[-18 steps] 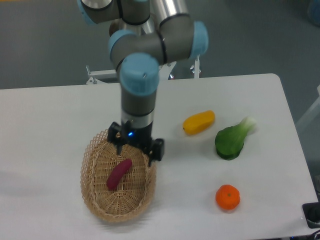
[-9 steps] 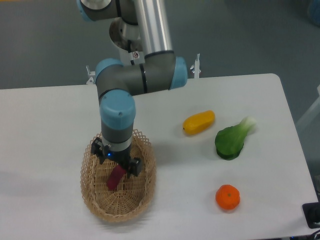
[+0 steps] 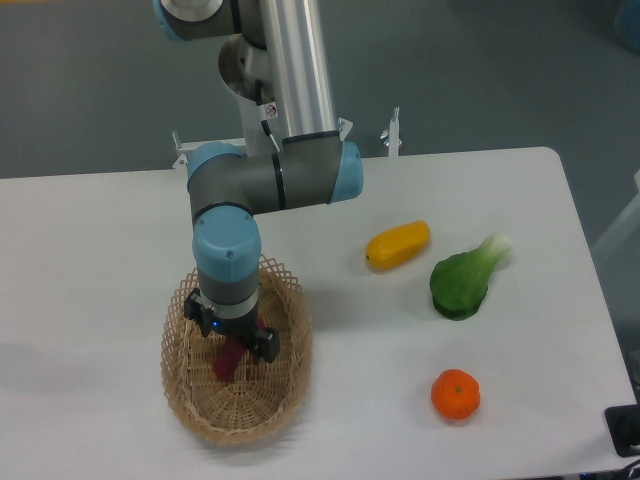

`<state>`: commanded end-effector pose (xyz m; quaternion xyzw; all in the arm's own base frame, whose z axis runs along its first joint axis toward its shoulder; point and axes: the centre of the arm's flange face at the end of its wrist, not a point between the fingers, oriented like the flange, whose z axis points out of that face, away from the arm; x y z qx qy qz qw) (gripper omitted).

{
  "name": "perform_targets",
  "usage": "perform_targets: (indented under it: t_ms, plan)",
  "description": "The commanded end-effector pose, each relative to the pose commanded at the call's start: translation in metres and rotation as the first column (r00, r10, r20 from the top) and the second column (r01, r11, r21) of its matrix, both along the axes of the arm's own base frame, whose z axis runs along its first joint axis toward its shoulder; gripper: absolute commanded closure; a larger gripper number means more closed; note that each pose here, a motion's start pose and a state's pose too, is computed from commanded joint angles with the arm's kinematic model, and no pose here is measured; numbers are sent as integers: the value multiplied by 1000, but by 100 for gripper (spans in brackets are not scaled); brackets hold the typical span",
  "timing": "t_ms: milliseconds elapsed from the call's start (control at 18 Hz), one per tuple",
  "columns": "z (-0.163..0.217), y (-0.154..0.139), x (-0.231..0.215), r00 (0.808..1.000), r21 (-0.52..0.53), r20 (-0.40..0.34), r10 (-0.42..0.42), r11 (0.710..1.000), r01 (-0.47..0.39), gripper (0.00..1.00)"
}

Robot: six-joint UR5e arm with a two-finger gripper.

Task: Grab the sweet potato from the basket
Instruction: 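Lower the gripper onto the sweet potato and close on it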

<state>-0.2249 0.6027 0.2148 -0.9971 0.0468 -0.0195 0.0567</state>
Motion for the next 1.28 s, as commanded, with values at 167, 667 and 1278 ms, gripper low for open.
perform_targets:
  t_ms: [167,667,1278]
  plan:
    - [-4,5,1,1000,20,-22,-5,1000,6,0]
    - [-4,4,-1,998,9,-56,-10,1000,10,67]
    - [50,14,-11,991,85,-120,-66,993,77,72]
